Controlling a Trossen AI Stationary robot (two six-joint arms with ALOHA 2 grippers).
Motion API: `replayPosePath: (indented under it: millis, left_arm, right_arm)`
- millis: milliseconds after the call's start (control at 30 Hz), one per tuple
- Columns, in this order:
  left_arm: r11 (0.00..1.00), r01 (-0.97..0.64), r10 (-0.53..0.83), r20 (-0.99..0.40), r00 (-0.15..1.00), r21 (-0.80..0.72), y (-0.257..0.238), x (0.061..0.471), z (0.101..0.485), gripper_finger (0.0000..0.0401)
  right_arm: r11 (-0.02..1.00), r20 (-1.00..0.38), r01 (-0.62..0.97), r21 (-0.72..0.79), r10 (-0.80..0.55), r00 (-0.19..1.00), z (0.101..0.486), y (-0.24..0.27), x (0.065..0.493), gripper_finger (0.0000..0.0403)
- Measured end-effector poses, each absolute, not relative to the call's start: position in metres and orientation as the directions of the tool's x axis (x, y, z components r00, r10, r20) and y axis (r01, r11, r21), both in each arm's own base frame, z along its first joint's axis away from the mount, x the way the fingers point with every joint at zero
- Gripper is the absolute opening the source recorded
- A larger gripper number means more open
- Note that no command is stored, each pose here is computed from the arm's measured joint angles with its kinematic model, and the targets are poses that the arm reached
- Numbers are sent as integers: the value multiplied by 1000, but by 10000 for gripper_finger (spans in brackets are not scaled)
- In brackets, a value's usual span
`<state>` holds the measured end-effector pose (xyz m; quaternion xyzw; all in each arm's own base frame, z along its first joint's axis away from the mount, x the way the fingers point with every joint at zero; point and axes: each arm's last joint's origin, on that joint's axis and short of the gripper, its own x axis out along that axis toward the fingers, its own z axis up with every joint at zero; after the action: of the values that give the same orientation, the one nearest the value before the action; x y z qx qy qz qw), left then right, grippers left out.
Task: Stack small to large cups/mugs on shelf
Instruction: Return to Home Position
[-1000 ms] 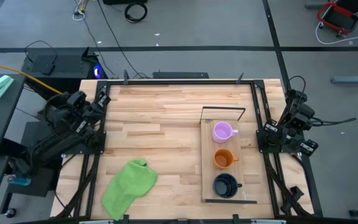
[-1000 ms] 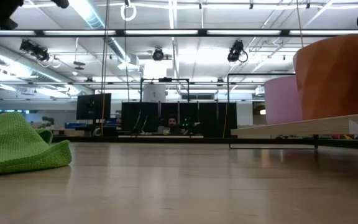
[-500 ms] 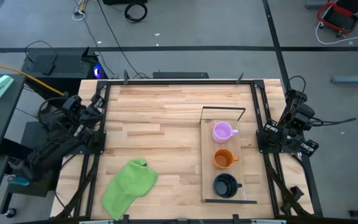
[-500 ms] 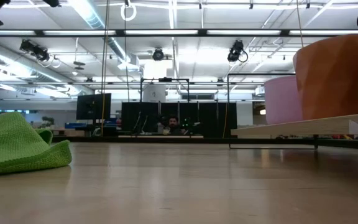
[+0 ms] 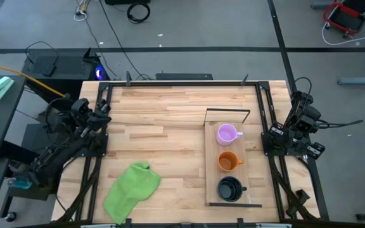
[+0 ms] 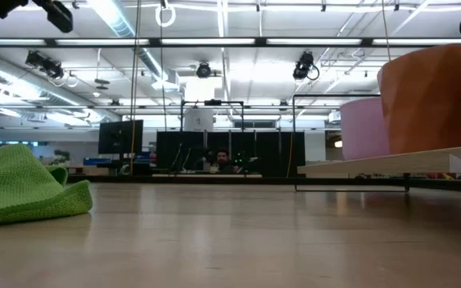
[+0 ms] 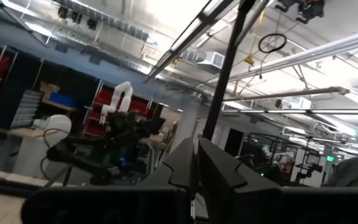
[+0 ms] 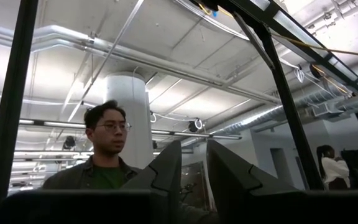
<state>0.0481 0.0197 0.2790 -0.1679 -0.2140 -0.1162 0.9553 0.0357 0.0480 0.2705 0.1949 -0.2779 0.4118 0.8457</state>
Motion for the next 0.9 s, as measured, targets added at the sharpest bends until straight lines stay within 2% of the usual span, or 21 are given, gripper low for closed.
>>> replayPosePath:
  millis: [200,400,633,800,900]
  left_arm:
    - [920,248,-109,409,906,-303,22,50,272,25]
    - [905,136,-16,289,957,-404,30,57,256,32]
    - [949,-18,101,249,963,-314,35,58,249,35]
    - [922,-147,225,185,956,-359,41,60,240,29]
    - [930,-163,232,182,956,-329,41,60,240,28]
  right_arm:
    - [584,615,-807,93,603,508,268,49,36,84]
    - [640,599,-765,80,582,549,253,53,43,84]
    - [726,605,-683,81,508,613,233,52,53,84]
    - [795,601,-602,73,446,663,231,47,59,84]
    - [839,590,-542,47,414,693,230,43,63,84]
